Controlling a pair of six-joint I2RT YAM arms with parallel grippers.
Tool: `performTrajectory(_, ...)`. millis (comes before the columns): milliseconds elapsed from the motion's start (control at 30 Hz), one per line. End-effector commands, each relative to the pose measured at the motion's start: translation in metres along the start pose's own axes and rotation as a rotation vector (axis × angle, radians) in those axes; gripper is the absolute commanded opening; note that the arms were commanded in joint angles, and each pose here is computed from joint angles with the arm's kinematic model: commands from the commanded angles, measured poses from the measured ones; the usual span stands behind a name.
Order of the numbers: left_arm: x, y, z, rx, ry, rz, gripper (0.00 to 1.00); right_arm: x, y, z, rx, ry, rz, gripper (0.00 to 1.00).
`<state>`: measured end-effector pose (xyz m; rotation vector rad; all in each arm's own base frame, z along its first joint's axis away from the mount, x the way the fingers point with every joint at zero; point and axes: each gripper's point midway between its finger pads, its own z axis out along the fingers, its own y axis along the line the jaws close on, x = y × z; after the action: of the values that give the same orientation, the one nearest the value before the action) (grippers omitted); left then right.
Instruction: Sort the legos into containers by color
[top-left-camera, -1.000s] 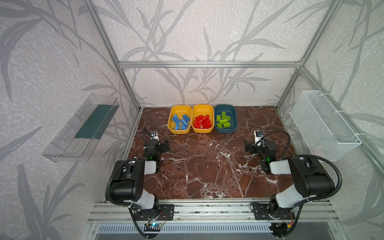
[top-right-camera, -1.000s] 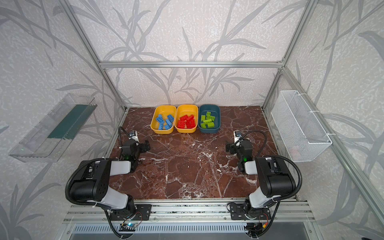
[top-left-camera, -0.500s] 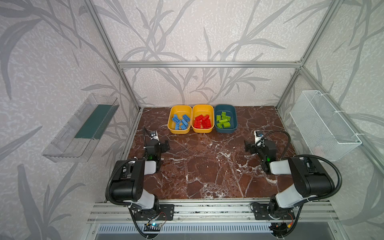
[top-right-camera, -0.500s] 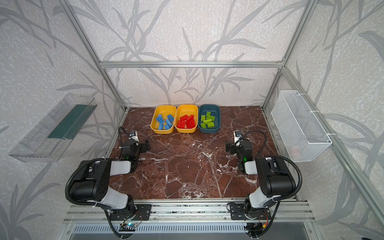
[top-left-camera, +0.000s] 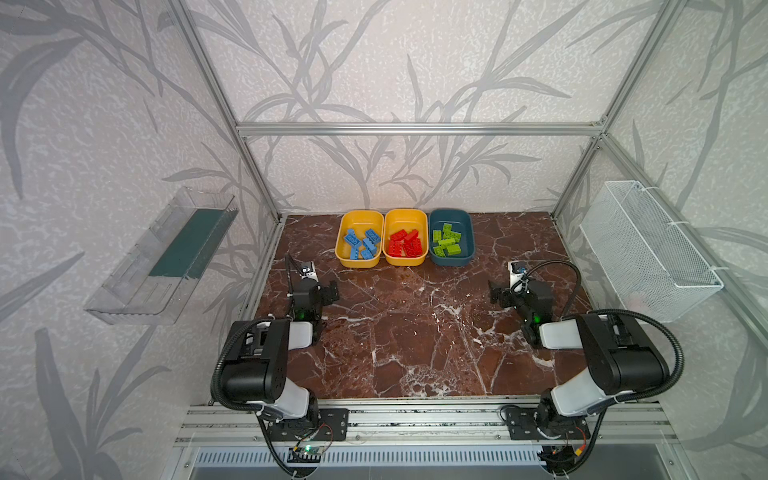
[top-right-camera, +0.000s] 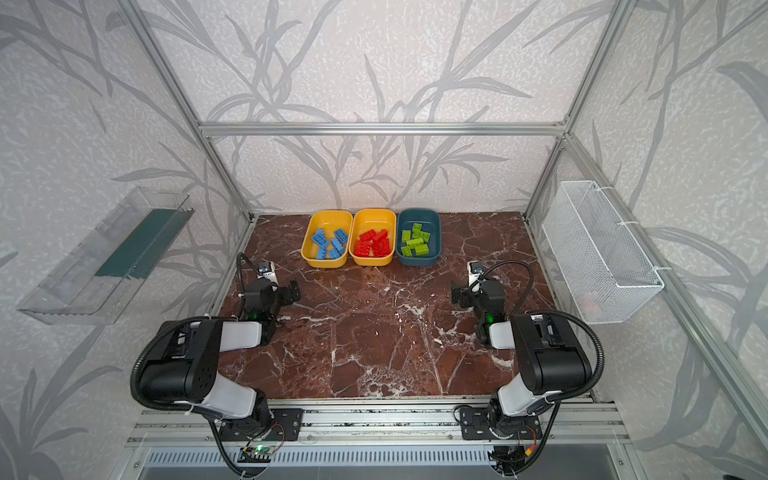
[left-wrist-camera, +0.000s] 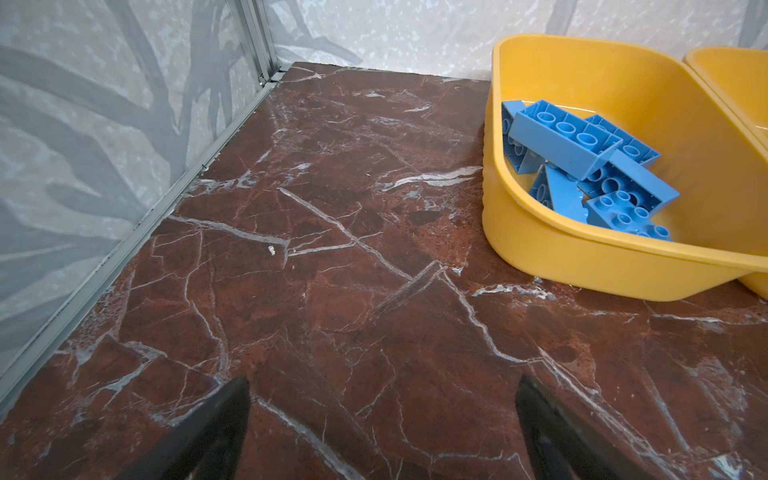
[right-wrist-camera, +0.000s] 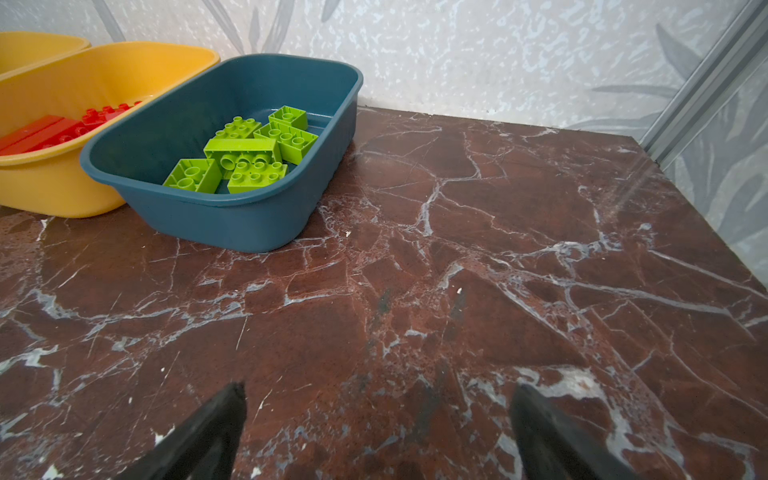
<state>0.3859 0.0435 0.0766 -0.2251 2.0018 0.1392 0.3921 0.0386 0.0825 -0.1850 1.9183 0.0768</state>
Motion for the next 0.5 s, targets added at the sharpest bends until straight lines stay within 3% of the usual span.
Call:
performTrajectory(0,-0.016,-0.0027,0.0003,0.01,-0.043,0.011,0.99,-0.0116,0.001,0.0023,-0.005,-0.038,-0.001,0.99)
performTrajectory(467,-0.0159,-0.0026,0.0003,0.009,-0.043,0.011,0.99,-0.0115,0.001,0.002,-0.004,-0.039,-0.001,0.99)
